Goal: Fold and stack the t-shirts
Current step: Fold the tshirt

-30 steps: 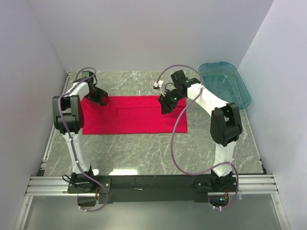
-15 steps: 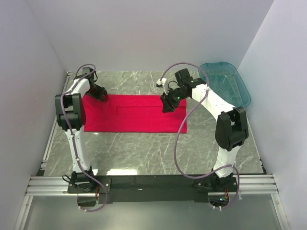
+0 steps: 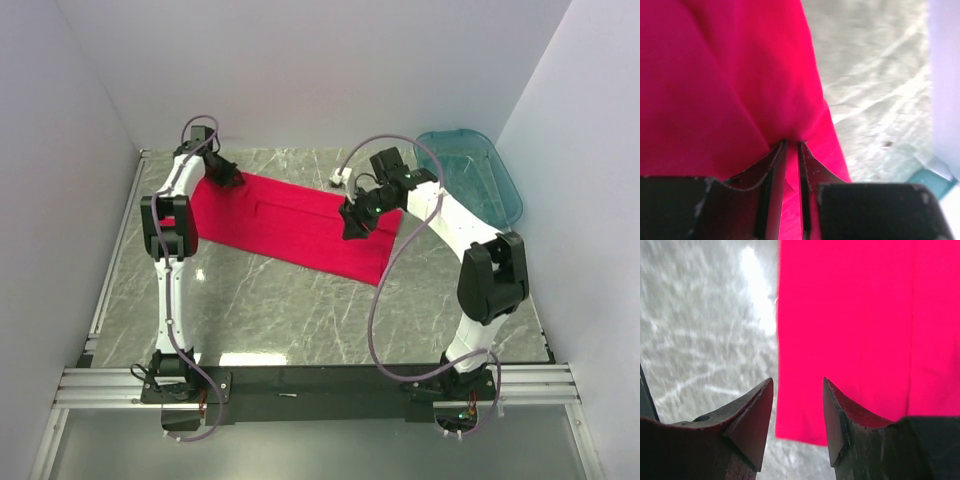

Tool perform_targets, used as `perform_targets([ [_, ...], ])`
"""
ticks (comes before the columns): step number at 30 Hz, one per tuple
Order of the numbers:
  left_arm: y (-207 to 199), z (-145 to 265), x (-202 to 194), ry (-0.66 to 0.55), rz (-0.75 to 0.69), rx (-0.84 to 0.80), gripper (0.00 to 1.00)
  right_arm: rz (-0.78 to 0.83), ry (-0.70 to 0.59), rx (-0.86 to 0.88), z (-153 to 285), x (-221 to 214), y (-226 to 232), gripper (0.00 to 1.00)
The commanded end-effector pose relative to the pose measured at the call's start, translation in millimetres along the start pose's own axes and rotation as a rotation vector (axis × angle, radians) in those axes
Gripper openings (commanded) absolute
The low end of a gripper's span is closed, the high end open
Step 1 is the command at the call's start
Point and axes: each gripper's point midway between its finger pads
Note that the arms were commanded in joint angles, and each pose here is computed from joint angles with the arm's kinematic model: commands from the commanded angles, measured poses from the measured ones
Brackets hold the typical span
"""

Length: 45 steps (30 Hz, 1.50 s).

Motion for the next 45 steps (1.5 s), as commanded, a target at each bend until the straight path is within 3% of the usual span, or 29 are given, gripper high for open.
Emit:
perform_targets([
  [1, -19, -25, -21, 0.054, 0.006, -0.070, 0.22, 0.130, 0.010, 0.002, 6, -13, 20, 0.51],
  [3, -38, -19, -11, 0.019, 0.005, -0.150, 0.24, 0.242, 0.031, -0.037, -8, -18, 28, 0.51],
  [6, -80, 24, 13, -0.078, -0.067, -0.288, 0.32, 0.303, 0.133, -0.090, -40, -44, 33, 0.51],
  [9, -112, 79, 34, -0.170, -0.150, -0.381, 0.39, 0.297, 0.183, -0.141, -59, -48, 28, 0.51],
  [10, -130, 114, 44, -0.228, -0.180, -0.434, 0.41, 0.307, 0.193, -0.154, -65, -46, 31, 0.52],
  [13, -146, 174, 48, -0.324, -0.263, -0.485, 0.47, 0.304, 0.232, -0.249, -76, -42, 22, 0.54],
  [16, -134, 230, 56, -0.446, -0.334, -0.469, 0.52, 0.289, 0.261, -0.310, -84, -44, 13, 0.54],
  [17, -112, 226, 53, -0.457, -0.324, -0.405, 0.54, 0.285, 0.275, -0.318, -88, -47, 9, 0.54],
  [18, -116, 268, 52, -0.528, -0.347, -0.426, 0.58, 0.284, 0.284, -0.329, -89, -50, 7, 0.54],
  [19, -110, 282, 51, -0.567, -0.365, -0.419, 0.60, 0.287, 0.298, -0.335, -90, -54, 6, 0.54],
  [20, -81, 276, 48, -0.561, -0.339, -0.365, 0.64, 0.288, 0.313, -0.333, -92, -58, 5, 0.54],
  [21, -80, 313, 44, -0.615, -0.344, -0.399, 0.66, 0.281, 0.326, -0.330, -93, -64, 5, 0.53],
  [23, -36, 317, 40, -0.611, -0.283, -0.369, 0.68, 0.284, 0.340, -0.314, -96, -70, 9, 0.52],
  [24, -32, 343, 29, -0.624, -0.289, -0.420, 0.67, 0.280, 0.357, -0.308, -97, -78, 10, 0.52],
  [29, 54, 349, -10, -0.594, -0.221, -0.352, 0.71, 0.271, 0.402, -0.282, -104, -93, 19, 0.46],
  [35, 104, 341, -74, -0.502, -0.237, -0.271, 0.74, 0.238, 0.445, -0.256, -109, -112, 25, 0.35],
  [41, 140, 326, -116, -0.446, -0.193, -0.206, 0.81, 0.223, 0.477, -0.248, -106, -120, 31, 0.03],
  [45, 164, 318, -128, -0.424, -0.107, -0.117, 0.88, 0.305, 0.489, -0.130, -102, -129, 76, 0.00],
])
Point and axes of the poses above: each gripper's point midway between its finger pads, its own z axis back along the fingers, its own y axis along the line the jaws close on, x = y × z, and after that the axes turned 11 degrees about -z, right-handed
